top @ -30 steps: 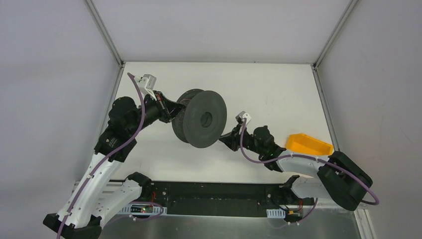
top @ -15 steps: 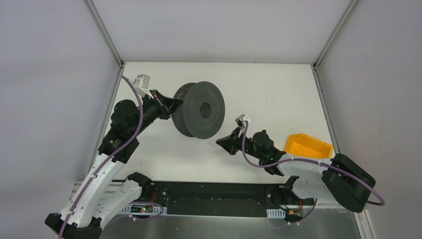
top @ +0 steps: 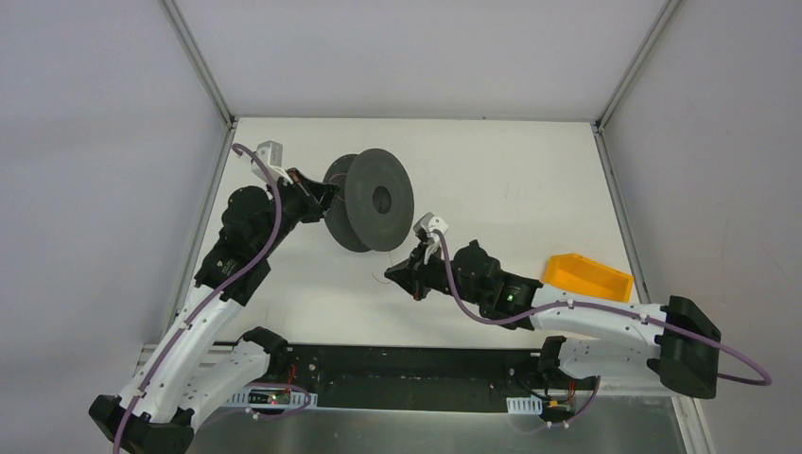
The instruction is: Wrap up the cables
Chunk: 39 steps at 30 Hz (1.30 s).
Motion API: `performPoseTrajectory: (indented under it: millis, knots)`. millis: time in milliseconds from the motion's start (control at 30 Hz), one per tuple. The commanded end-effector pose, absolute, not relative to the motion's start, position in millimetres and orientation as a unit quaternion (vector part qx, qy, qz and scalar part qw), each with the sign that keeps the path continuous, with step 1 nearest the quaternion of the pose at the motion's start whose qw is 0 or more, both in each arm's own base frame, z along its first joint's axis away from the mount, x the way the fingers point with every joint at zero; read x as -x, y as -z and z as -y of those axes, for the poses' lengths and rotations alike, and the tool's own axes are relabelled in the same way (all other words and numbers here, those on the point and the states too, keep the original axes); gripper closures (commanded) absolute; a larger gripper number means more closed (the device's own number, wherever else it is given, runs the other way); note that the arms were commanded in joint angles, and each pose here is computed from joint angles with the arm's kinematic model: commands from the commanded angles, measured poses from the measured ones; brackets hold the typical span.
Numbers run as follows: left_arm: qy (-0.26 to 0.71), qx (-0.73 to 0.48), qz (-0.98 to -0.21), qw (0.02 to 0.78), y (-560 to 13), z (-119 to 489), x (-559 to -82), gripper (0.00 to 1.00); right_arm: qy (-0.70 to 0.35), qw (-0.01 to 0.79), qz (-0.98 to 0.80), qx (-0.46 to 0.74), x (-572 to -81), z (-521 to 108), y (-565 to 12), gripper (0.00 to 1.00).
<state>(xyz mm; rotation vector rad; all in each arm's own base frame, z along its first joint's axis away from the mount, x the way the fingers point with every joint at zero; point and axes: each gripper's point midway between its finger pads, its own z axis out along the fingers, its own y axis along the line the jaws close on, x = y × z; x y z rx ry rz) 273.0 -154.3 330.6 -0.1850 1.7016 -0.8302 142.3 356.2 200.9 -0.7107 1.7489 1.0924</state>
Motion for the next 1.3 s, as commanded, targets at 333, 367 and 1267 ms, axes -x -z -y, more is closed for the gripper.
performPoseTrajectory:
  millis: [333, 367, 1267]
  knots:
    - [0.158, 0.056, -0.784, 0.598, -295, 116, -293, 1.00, -0.304, 0.397, -0.783, 0.369, -146, -370, -198, 1.00]
    - [0.148, 0.052, -0.789, 0.594, -292, 115, -292, 1.00, -0.294, 0.399, -0.779, 0.384, -147, -371, -198, 1.00]
    - [0.107, -0.122, -0.893, 0.419, -227, 144, -266, 1.00, 0.064, 0.622, -0.396, 0.672, -183, -432, -255, 1.00]
